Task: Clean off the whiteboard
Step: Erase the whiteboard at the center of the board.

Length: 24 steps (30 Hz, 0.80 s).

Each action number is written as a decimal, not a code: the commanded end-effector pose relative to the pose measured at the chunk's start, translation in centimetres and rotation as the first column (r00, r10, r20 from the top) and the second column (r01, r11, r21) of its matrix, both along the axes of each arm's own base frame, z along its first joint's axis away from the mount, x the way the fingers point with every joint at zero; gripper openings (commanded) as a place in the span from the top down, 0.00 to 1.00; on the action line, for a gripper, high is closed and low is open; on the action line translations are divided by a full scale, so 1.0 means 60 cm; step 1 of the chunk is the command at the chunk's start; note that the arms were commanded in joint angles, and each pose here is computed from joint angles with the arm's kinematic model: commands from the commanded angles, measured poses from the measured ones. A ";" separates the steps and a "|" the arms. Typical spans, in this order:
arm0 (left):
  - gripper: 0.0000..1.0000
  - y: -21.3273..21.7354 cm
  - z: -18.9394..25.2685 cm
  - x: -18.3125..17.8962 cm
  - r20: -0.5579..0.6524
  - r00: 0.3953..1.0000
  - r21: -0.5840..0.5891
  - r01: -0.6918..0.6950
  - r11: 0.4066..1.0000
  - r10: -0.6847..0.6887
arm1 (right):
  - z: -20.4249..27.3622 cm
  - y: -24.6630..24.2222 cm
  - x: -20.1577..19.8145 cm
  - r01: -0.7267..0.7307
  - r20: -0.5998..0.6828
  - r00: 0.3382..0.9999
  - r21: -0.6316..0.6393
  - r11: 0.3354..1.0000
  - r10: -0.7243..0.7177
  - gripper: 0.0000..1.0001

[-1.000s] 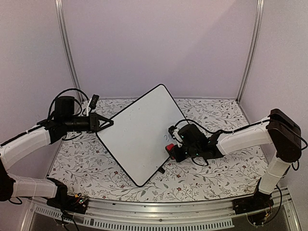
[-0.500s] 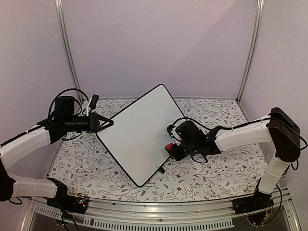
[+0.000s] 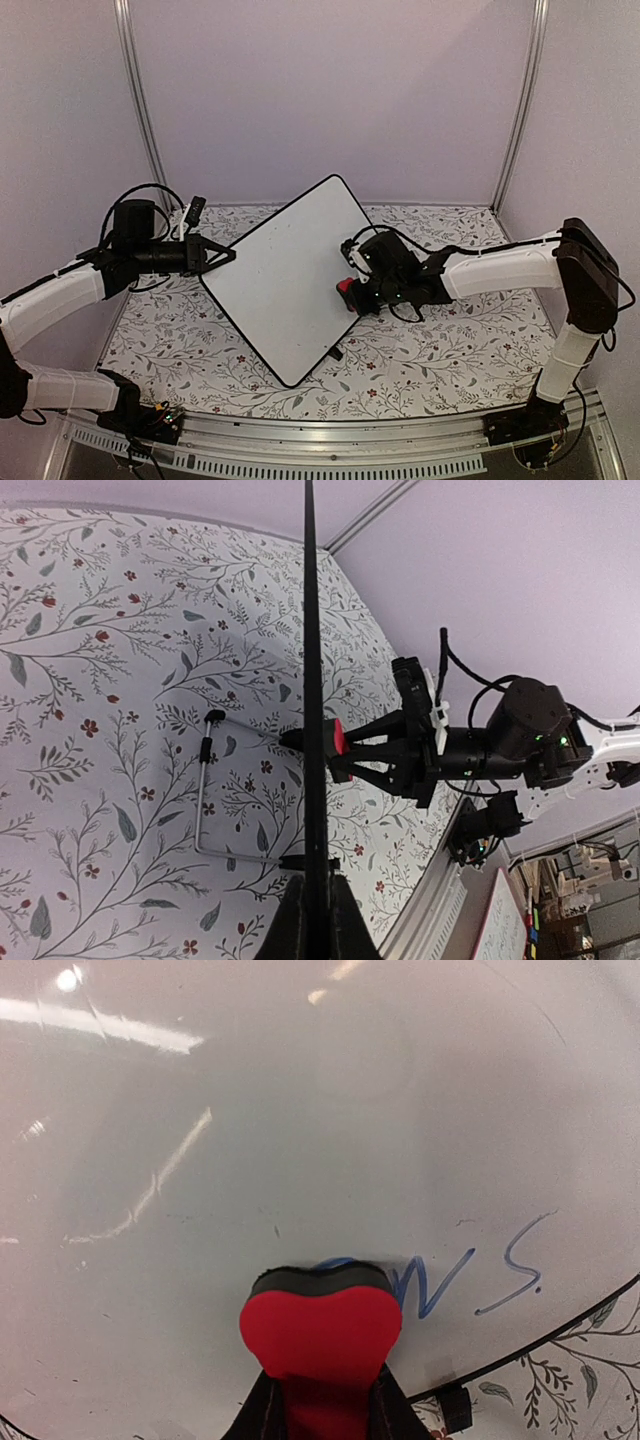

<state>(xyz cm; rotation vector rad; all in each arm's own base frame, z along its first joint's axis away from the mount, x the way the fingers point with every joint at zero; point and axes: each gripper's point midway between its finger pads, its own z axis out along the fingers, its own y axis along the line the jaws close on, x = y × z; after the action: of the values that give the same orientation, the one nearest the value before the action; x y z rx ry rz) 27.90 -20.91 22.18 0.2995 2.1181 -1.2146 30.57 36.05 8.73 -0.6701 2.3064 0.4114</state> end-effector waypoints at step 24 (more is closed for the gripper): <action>1.00 -0.020 0.002 -0.030 0.025 0.993 -0.022 0.118 0.993 -0.117 | -0.031 -0.020 0.014 0.032 -0.045 0.999 0.035 0.999 -0.030 1.00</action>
<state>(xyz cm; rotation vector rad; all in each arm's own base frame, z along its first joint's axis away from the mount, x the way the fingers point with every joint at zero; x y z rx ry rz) 27.91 -20.89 22.15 0.2981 2.1193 -1.2137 33.06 36.46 10.24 -0.5910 2.2394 0.4817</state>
